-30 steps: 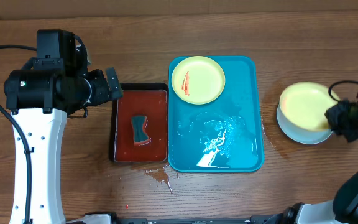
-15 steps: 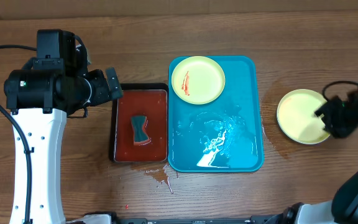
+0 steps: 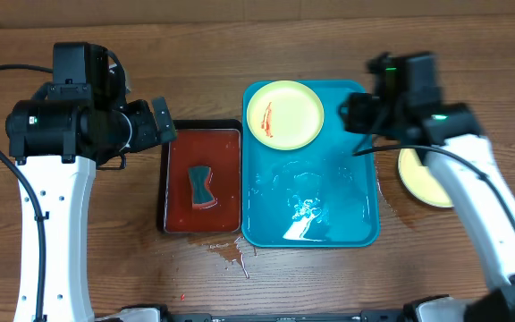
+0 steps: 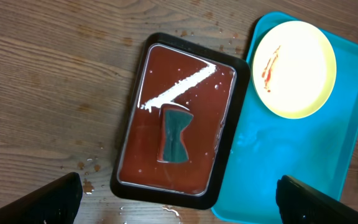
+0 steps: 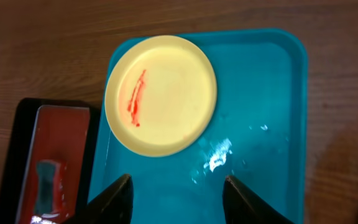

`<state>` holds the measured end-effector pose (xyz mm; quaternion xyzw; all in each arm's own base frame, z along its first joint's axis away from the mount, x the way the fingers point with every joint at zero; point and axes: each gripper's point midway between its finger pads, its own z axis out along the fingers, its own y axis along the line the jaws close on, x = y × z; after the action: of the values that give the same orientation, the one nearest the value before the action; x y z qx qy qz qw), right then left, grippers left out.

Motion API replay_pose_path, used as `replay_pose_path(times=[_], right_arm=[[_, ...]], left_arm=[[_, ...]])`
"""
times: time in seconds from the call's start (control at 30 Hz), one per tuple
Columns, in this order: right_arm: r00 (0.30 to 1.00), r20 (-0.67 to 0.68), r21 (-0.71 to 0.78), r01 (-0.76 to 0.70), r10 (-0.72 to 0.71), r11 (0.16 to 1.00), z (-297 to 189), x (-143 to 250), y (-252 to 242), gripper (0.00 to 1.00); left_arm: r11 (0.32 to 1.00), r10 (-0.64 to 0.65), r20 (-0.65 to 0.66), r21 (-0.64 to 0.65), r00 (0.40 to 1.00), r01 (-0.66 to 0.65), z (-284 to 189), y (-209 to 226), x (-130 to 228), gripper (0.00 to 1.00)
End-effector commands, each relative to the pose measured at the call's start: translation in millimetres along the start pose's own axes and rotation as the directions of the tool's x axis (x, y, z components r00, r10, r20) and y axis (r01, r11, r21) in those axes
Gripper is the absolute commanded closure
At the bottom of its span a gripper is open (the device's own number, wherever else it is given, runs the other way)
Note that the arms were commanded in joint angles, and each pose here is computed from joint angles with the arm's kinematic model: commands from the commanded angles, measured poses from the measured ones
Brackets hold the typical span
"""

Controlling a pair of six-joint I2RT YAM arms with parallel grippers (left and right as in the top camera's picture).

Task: Clean dirty plates on tray and stack at the side
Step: 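Move the right gripper to the last yellow plate and pull it down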

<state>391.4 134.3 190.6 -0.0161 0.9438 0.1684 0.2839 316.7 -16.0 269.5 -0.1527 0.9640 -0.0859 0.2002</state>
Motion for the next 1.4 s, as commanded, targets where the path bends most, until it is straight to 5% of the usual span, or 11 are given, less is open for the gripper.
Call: replay_pose_path(times=[0.0, 0.23, 0.4, 0.5, 0.6, 0.63, 1.07, 1.37], right_arm=[[0.998, 0.016, 0.157, 0.063, -0.067, 0.986, 31, -4, -9, 0.51], [0.996, -0.026, 0.216, 0.089, -0.085, 0.972, 115, 7, -23, 0.34], [0.996, -0.061, 0.232, 0.079, -0.066, 0.969, 159, 21, -42, 0.32], [0.993, -0.102, 0.237, 0.082, -0.059, 0.968, 174, 35, -48, 0.45], [0.991, -0.126, 0.243, 0.084, -0.054, 0.966, 177, 42, -51, 0.96], [0.99, -0.128, 0.244, 0.083, -0.053, 0.966, 177, 43, -52, 0.96], [0.997, -0.067, 0.235, 0.047, -0.032, 0.971, 42, 17, -26, 0.96], [0.922, -0.227, 0.374, -0.213, 0.312, 0.903, 1, 94, -42, 0.96]], left_arm=[[1.0, 0.025, 0.011, -0.005, 1.0, -0.025, -2, 0, -4, 0.0], [1.0, 0.025, 0.011, -0.005, 1.0, -0.025, -2, 0, -4, 0.0], [1.0, 0.025, 0.011, -0.005, 1.0, -0.025, -2, 0, -4, 0.0], [1.0, 0.025, 0.011, -0.005, 1.0, -0.025, -2, 0, -4, 0.0], [1.0, 0.025, 0.011, -0.005, 1.0, -0.025, -2, 0, -4, 0.0], [1.0, 0.025, 0.011, -0.005, 1.0, -0.025, -2, 0, -4, 0.0], [1.0, 0.025, 0.011, -0.005, 1.0, -0.025, -2, 0, -4, 0.0], [1.0, 0.024, 0.01, -0.003, 1.0, -0.024, -2, 0, -4, 0.0]])
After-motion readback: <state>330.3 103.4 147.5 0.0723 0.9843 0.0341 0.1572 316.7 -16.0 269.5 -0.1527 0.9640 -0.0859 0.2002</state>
